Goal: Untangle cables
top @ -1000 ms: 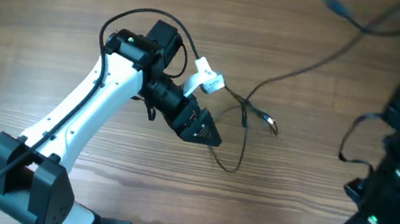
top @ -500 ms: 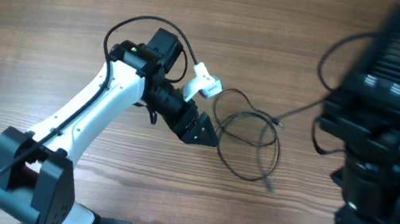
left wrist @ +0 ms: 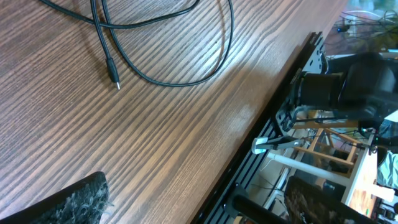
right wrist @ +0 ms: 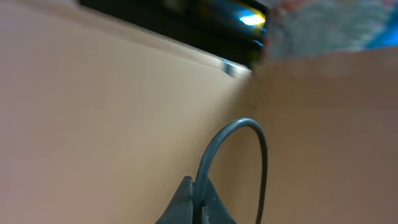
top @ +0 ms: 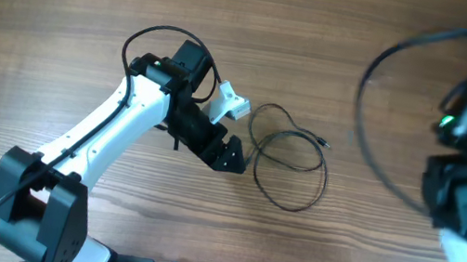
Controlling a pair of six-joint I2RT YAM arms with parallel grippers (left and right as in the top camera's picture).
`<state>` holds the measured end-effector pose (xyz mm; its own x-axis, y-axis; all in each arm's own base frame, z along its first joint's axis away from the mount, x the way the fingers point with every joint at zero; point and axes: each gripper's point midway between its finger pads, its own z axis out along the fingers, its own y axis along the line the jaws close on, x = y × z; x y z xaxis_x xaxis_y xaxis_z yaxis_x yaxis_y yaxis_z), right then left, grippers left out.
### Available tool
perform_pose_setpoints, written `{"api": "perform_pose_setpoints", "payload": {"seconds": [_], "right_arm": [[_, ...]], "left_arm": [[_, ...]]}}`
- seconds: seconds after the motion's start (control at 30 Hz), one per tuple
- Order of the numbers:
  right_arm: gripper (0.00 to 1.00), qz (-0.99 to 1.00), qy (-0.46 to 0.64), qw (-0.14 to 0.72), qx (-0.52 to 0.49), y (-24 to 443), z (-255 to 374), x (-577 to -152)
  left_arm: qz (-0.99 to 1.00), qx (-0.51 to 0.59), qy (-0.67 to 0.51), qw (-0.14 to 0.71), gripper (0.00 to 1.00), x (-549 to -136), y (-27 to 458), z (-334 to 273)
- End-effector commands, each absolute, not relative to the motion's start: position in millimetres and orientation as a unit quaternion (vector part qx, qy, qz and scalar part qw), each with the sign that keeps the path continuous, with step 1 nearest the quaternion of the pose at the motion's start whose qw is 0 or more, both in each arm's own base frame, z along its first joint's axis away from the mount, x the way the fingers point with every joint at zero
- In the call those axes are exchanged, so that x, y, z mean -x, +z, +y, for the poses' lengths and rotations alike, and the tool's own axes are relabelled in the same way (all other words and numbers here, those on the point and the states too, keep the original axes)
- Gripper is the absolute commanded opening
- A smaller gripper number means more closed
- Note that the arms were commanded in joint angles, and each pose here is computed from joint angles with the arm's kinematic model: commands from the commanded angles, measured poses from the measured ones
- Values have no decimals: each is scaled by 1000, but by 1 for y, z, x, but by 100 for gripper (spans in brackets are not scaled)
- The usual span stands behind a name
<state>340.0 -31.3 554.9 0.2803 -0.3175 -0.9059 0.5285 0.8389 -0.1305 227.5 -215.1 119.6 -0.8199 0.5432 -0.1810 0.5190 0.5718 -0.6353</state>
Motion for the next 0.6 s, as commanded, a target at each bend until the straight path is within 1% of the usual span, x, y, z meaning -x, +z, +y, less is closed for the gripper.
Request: {"api": "perform_pose_setpoints", "payload": {"seconds": [0.0, 0.03, 0.1, 0.2, 0.23, 0.3, 0.4, 0.47, 0.5, 0.57], "right_arm": [[4, 538, -297, 750, -245, 519, -141, -350], [4, 529, -300, 728, -316, 496, -192, -347], [4, 522, -312, 702, -369, 474, -237, -338], [4, 493, -307, 643, -499, 415, -323, -302], [4, 469, -288, 619, -560, 387, -350, -284], [4, 460, -229, 568, -642, 325, -385, -267], [4, 496, -151, 496, -697, 244, -404, -274], [4, 535, -125, 440, -710, 191, -406, -281], [4, 547, -119, 420, -714, 173, -405, -284], [4, 579, -110, 351, -727, 124, -393, -283]], "left_arm": [[-889, 297, 348, 25, 93, -226, 115, -215], [-889, 297, 348, 25, 92, -226, 115, -214], [-889, 297, 348, 25, 93, -226, 115, -214], [-890, 295, 348, 30, 93, -224, 115, -214], [-890, 292, 347, 33, 93, -223, 115, -213], [-892, 286, 347, 35, 93, -223, 115, -213], [-893, 285, 347, 36, 93, -223, 115, -213], [-894, 282, 347, 37, 93, -223, 115, -213], [-895, 277, 346, 39, 94, -223, 115, -213], [-896, 274, 346, 40, 94, -223, 115, -213]]}}
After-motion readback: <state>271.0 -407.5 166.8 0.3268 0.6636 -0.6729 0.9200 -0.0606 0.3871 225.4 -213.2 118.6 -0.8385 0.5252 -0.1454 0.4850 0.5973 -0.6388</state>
